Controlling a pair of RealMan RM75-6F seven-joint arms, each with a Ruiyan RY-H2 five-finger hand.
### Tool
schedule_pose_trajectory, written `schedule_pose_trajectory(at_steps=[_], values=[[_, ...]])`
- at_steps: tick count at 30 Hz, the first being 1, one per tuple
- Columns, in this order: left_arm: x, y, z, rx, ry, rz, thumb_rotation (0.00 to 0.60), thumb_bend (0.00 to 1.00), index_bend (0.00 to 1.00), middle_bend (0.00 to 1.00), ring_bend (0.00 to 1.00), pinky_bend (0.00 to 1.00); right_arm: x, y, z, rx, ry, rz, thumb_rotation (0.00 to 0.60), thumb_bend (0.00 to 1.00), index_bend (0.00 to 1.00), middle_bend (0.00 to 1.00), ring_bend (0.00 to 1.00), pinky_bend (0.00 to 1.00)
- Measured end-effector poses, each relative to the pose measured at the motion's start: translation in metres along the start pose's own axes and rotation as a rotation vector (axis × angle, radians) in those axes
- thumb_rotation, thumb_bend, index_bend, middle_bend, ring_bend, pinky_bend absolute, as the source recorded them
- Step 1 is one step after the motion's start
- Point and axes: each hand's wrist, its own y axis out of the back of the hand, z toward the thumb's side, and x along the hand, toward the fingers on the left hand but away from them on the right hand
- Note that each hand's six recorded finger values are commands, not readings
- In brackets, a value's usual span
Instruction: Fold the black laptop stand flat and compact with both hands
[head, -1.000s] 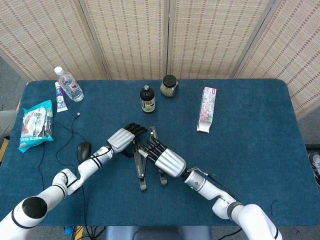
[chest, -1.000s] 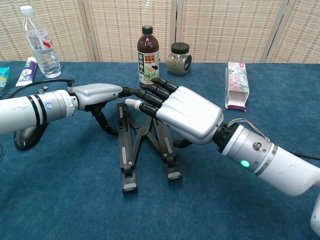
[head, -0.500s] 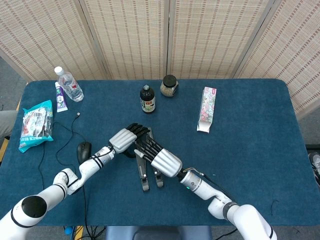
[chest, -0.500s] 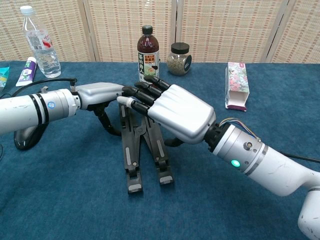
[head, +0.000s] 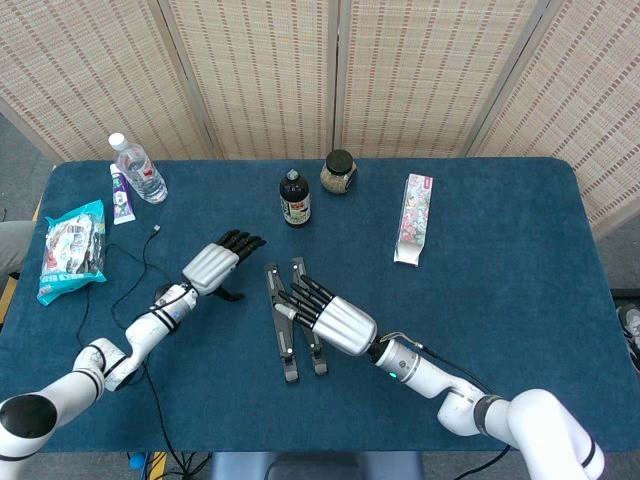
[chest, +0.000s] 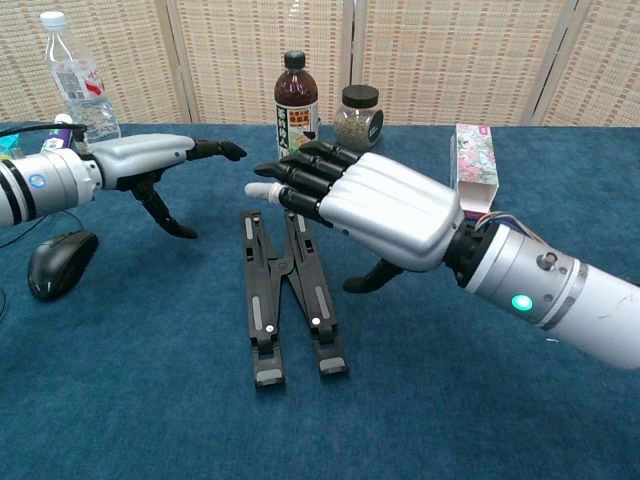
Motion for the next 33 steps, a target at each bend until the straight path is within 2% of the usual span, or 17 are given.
schedule_pose_trajectory(at_steps=[4, 7, 12, 15, 19, 24, 33], values=[[-0.014, 0.013, -0.014, 0.004, 0.031, 0.028, 0.6, 0.11, 0.03, 0.06, 0.0, 0.01, -0.004, 0.018, -0.007, -0.056, 0.047, 0.078, 0.6, 0.0, 0.0, 0.0, 0.0, 0.0], [-0.024, 0.022, -0.025, 0.021, 0.061, 0.046, 0.6, 0.11, 0.03, 0.06, 0.0, 0.01, -0.008, 0.029, -0.01, -0.076, 0.102, 0.174, 0.6, 0.0, 0.0, 0.0, 0.0, 0.0], [-0.04, 0.033, -0.042, -0.002, 0.118, 0.075, 0.6, 0.11, 0.03, 0.06, 0.0, 0.01, -0.02, 0.038, -0.023, -0.026, 0.193, 0.346, 0.6, 0.0, 0.0, 0.0, 0.0, 0.0], [-0.046, 0.036, -0.048, -0.013, 0.137, 0.084, 0.6, 0.11, 0.03, 0.06, 0.0, 0.01, -0.032, 0.044, -0.024, 0.002, 0.244, 0.399, 0.6, 0.0, 0.0, 0.0, 0.0, 0.0], [-0.05, 0.037, -0.052, -0.023, 0.148, 0.088, 0.6, 0.11, 0.03, 0.06, 0.0, 0.01, -0.039, 0.041, -0.014, -0.001, 0.297, 0.429, 0.6, 0.0, 0.0, 0.0, 0.0, 0.0], [-0.053, 0.037, -0.057, -0.038, 0.162, 0.096, 0.6, 0.11, 0.03, 0.06, 0.0, 0.01, -0.042, 0.027, -0.008, 0.043, 0.361, 0.452, 0.6, 0.0, 0.0, 0.0, 0.0, 0.0], [-0.057, 0.033, -0.066, -0.053, 0.182, 0.092, 0.6, 0.11, 0.03, 0.06, 0.0, 0.01, -0.047, 0.002, 0.005, 0.064, 0.42, 0.454, 0.6, 0.0, 0.0, 0.0, 0.0, 0.0]])
